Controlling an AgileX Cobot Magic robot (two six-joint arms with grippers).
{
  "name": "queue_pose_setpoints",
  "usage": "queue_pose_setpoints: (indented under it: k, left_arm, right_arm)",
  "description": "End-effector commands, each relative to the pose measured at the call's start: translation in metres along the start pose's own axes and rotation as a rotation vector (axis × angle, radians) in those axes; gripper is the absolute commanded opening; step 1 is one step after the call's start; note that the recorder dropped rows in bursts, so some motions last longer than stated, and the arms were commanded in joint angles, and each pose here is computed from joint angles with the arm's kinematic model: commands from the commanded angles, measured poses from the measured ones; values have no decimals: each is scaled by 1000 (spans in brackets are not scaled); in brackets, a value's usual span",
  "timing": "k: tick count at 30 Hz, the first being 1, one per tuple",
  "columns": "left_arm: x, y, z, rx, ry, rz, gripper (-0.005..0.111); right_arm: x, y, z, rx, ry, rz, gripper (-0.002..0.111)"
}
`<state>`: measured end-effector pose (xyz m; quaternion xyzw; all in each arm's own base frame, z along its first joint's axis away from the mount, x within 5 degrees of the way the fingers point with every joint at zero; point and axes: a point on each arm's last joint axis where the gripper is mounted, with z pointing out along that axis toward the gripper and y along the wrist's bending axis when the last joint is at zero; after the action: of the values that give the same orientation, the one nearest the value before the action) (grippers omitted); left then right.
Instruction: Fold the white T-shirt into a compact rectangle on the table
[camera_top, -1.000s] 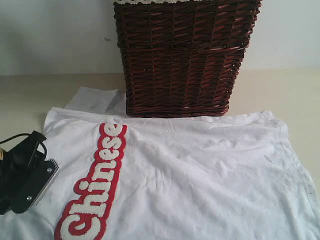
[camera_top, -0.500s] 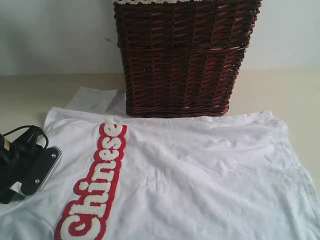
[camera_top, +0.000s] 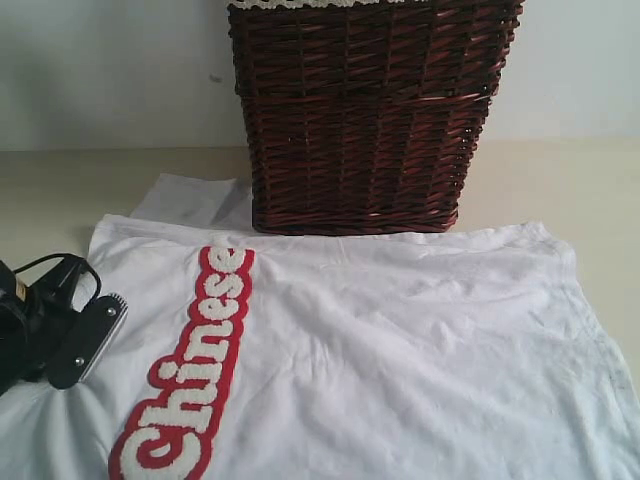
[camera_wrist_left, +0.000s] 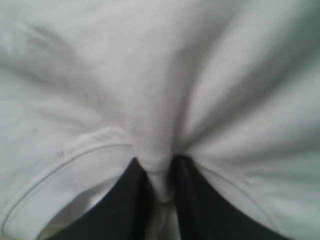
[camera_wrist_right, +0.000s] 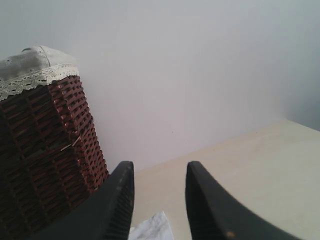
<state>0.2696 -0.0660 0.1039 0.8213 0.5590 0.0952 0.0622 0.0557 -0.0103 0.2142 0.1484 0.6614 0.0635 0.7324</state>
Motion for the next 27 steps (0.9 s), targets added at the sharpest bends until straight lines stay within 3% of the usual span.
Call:
queue_pose_setpoints:
  k: [1, 10, 19, 23, 27]
  left_arm:
    - [-5, -8, 19, 31, -37, -70, 0]
    - [-4, -7, 12, 24, -34, -144, 0]
    - [-3, -34, -13, 314, -15, -158, 0]
    - [-5, -31, -13, 284, -34, -190, 0]
    - [-8, -20, -11, 170, -69, -274, 0]
  right_arm:
    - [1, -1, 0, 2, -2, -11, 35]
    - [1, -1, 0, 2, -2, -11, 35]
    - [1, -1, 0, 2, -3, -13, 35]
    - [1, -1, 0, 2, -3, -13, 35]
    - [1, -1, 0, 2, -2, -11, 35]
